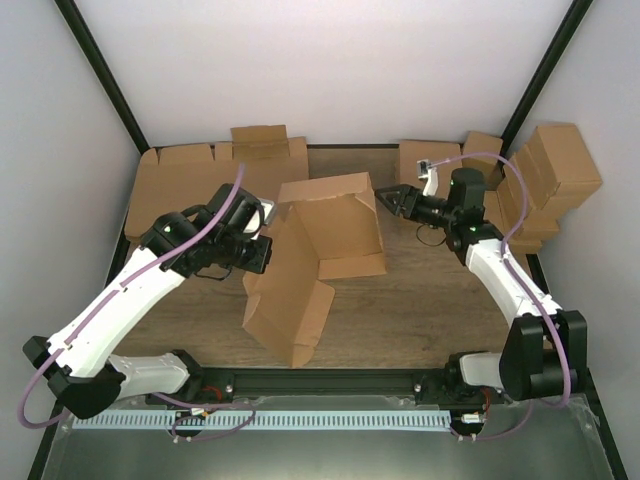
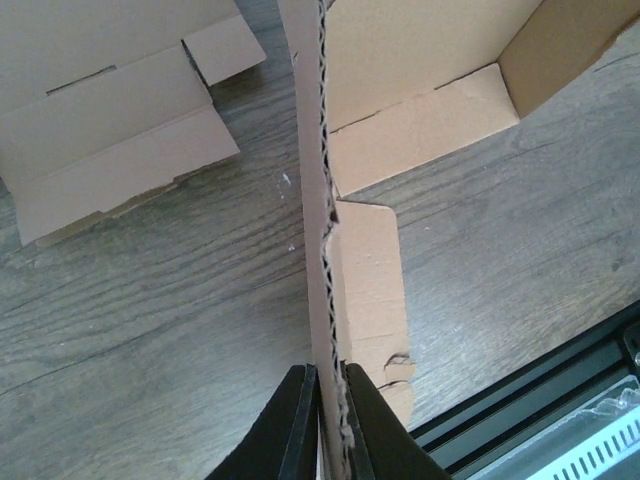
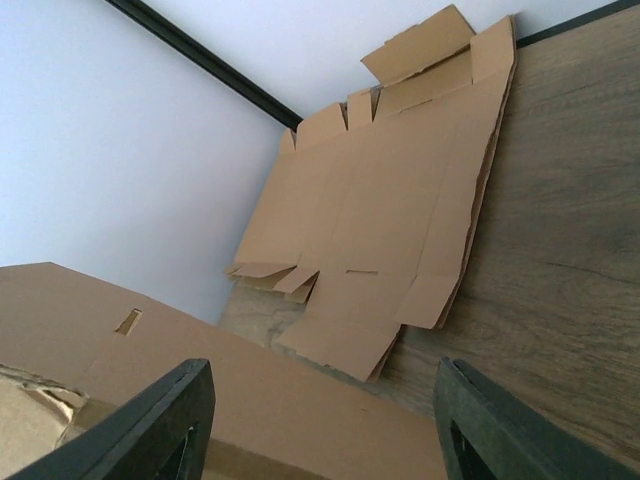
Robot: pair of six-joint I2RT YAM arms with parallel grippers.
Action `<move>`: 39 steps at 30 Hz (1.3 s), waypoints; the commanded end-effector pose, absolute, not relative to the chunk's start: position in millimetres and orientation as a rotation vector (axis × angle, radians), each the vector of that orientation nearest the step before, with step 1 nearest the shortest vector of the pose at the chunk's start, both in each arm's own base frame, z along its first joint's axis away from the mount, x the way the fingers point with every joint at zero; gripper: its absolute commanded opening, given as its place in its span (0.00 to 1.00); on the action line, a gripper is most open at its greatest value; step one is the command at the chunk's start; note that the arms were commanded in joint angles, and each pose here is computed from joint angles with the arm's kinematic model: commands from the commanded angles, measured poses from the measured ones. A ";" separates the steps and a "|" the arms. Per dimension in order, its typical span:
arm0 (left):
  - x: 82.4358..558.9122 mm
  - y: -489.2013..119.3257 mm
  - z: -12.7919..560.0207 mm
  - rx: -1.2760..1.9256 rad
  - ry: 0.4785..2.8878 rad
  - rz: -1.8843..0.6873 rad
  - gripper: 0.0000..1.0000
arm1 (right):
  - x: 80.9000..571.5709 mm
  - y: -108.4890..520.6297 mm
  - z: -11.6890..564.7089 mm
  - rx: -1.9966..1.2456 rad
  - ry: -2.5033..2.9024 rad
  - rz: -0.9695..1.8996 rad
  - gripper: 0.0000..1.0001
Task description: Fold the paper box
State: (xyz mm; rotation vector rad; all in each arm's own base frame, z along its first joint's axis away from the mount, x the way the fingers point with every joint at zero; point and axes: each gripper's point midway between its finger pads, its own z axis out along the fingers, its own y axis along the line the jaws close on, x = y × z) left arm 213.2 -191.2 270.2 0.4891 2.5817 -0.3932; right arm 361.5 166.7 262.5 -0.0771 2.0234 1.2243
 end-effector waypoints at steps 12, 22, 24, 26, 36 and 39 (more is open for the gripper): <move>217.0 -220.8 267.8 0.540 2.528 -0.573 0.19 | 359.7 179.5 243.0 -0.165 2.067 1.254 0.56; 222.2 -235.2 275.0 0.519 2.474 -0.667 0.28 | 357.6 173.6 252.2 -0.164 2.047 1.184 0.62; 222.2 -237.4 274.4 0.522 2.477 -0.679 0.30 | 356.4 167.5 260.9 -0.155 2.032 1.125 0.64; 221.7 -239.8 275.4 0.527 2.473 -0.697 0.36 | 354.1 161.2 267.7 -0.141 2.022 1.070 0.66; 221.9 -249.6 299.7 0.514 2.373 -0.807 0.77 | 329.6 132.9 280.0 -0.051 1.998 0.888 0.81; 224.8 -250.1 319.5 0.478 2.313 -0.839 0.92 | 317.2 130.7 283.5 -0.037 1.987 0.896 0.84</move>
